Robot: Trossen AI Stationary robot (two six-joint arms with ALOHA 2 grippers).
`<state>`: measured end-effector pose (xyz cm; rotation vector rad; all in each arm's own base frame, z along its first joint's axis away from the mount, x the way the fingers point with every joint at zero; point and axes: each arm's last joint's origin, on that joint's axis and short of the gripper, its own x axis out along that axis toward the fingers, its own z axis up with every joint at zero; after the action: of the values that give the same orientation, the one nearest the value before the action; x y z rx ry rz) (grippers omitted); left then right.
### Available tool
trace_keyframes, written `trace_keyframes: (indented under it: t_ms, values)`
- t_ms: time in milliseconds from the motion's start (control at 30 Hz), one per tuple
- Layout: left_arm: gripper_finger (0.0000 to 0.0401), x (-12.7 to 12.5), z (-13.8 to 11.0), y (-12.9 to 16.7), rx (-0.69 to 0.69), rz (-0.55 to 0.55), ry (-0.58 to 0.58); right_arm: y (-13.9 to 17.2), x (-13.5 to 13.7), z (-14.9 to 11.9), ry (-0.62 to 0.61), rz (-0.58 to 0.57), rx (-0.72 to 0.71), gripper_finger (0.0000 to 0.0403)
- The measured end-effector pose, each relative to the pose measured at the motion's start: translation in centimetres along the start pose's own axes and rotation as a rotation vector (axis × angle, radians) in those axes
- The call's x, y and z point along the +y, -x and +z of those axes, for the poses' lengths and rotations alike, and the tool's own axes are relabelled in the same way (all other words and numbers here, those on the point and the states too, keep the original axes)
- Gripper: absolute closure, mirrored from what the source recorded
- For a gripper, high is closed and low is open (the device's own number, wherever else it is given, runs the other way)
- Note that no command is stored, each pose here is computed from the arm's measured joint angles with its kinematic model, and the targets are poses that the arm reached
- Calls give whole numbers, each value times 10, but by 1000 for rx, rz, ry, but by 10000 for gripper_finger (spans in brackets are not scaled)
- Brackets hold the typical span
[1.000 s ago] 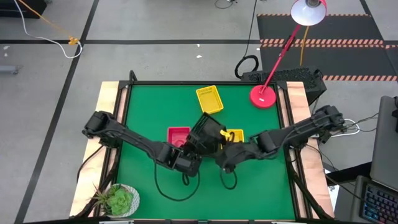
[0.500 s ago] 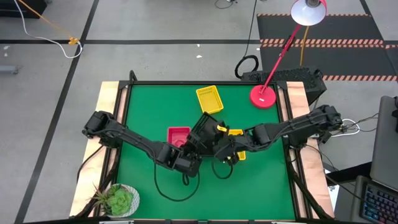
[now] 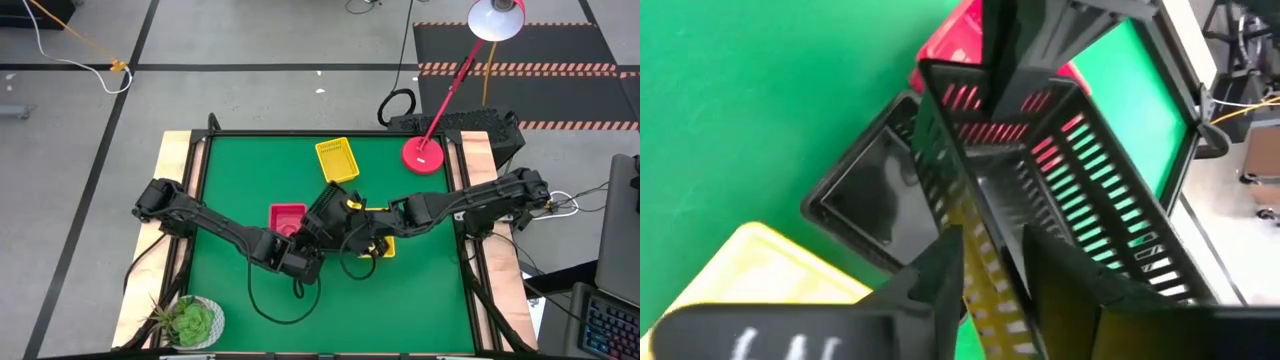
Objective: Stack baskets by color
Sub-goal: Stack the top black bin on top of the bottom black bin
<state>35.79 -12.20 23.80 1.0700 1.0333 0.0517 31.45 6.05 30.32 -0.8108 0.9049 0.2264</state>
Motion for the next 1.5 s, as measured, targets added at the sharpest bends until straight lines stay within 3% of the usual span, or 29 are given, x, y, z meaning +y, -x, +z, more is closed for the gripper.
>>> trace_keyframes:
  t_ms: [200, 367, 600, 700, 933, 1067, 1267, 1500]
  values:
    - [393, 0, 0, 0, -4, 1, -42, -3, 1, -4, 23, 18, 23, 354]
    - [373, 2, 0, -1, -8, 7, -32, -7, 6, -8, 60, 37, 39, 390]
    - [360, 3, 1, -1, 0, 29, 4, -11, 10, -11, 65, 41, 52, 395]
    - [323, 3, 2, -1, -2, 40, 58, -12, 10, -12, 66, 43, 57, 397]
    - [185, -7, 8, 12, 0, 131, 217, -8, 11, -16, 129, 59, 80, 398]
    - [143, -8, 9, 33, -61, 137, 376, 1, 9, -19, 131, 88, 52, 399]
    - [155, 10, -8, 68, -124, 127, 688, 13, 3, -25, 181, 126, -15, 400]
    - [216, 20, -50, 93, -65, 151, 833, 11, -11, -28, 421, 114, -118, 400]
